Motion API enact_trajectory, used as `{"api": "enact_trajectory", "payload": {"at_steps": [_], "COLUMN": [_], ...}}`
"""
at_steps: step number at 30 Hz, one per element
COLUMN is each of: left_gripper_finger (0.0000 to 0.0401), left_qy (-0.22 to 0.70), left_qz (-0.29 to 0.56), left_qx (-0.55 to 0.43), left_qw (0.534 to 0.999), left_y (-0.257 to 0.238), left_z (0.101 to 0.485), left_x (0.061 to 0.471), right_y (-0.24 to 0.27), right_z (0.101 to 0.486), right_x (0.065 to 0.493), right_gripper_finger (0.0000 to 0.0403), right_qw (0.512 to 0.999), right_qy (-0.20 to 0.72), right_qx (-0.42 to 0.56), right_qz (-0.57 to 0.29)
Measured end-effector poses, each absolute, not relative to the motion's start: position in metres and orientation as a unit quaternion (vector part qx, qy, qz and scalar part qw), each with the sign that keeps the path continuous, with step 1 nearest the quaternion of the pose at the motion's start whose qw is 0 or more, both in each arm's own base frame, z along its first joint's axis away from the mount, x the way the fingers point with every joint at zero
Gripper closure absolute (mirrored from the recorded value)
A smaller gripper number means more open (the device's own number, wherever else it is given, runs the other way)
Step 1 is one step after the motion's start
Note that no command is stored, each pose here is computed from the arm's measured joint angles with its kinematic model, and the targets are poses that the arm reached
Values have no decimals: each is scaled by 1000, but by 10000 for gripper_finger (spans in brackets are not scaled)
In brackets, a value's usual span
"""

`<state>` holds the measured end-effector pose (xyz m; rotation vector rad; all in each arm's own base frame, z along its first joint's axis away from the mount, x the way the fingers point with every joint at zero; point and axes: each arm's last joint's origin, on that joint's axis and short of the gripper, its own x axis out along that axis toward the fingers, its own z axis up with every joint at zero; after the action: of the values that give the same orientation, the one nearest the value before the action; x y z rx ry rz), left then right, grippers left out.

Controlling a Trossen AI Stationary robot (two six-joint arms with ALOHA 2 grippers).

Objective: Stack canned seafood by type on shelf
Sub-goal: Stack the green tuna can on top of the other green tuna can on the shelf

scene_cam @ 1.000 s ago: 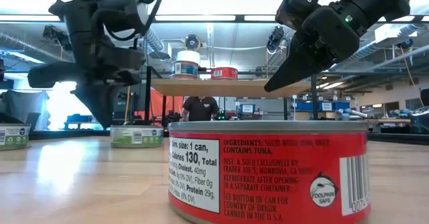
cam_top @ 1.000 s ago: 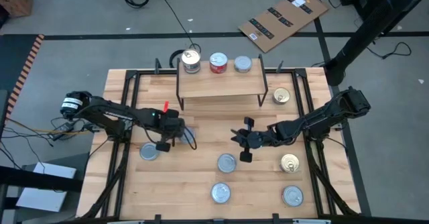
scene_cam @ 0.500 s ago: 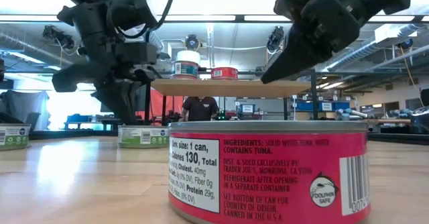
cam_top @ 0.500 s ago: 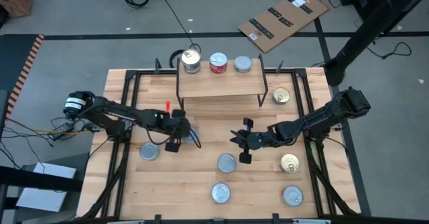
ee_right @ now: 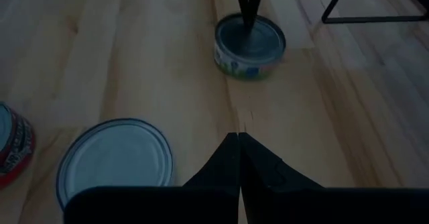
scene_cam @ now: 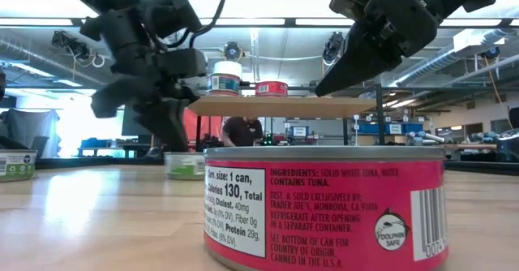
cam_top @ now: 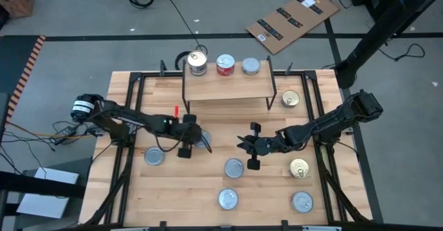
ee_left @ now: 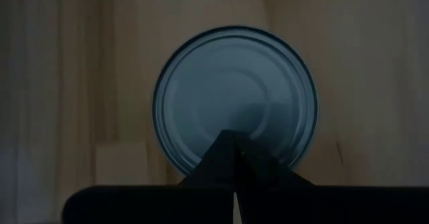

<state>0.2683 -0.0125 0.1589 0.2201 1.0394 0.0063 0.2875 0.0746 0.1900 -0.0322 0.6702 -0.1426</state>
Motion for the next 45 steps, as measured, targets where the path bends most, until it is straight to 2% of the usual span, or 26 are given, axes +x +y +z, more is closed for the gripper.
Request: {"api": "enact_trajectory", "payload": {"at_steps": [8,20,32,40,45], "left_gripper_finger": [401,401,400,399,399], "left_qy": [422,355,362,365,382], "left_qz": [10,-6,-25,-24,-26], "left_qx": [97,65,98,96,96], "left_qw": [902,933,927,926,919], "left_y": [-13,-12,-10,-10,-10], "left_z": [151,142,162,162,159], "left_x": [292,321,337,336,334], "right_y": [76,75,76,79,78], "right_z": [190,188,189,209,211], "right_x": [287,285,286,300,301], "right_gripper_finger": [393,393,393,393,393], "right_qw": [941,937,940,973,974], "right_qy": [331,341,333,223,213], "right_qx": [-18,-20,-28,-48,-73], "right_qz": [-68,-69,-64,-43,-38]}}
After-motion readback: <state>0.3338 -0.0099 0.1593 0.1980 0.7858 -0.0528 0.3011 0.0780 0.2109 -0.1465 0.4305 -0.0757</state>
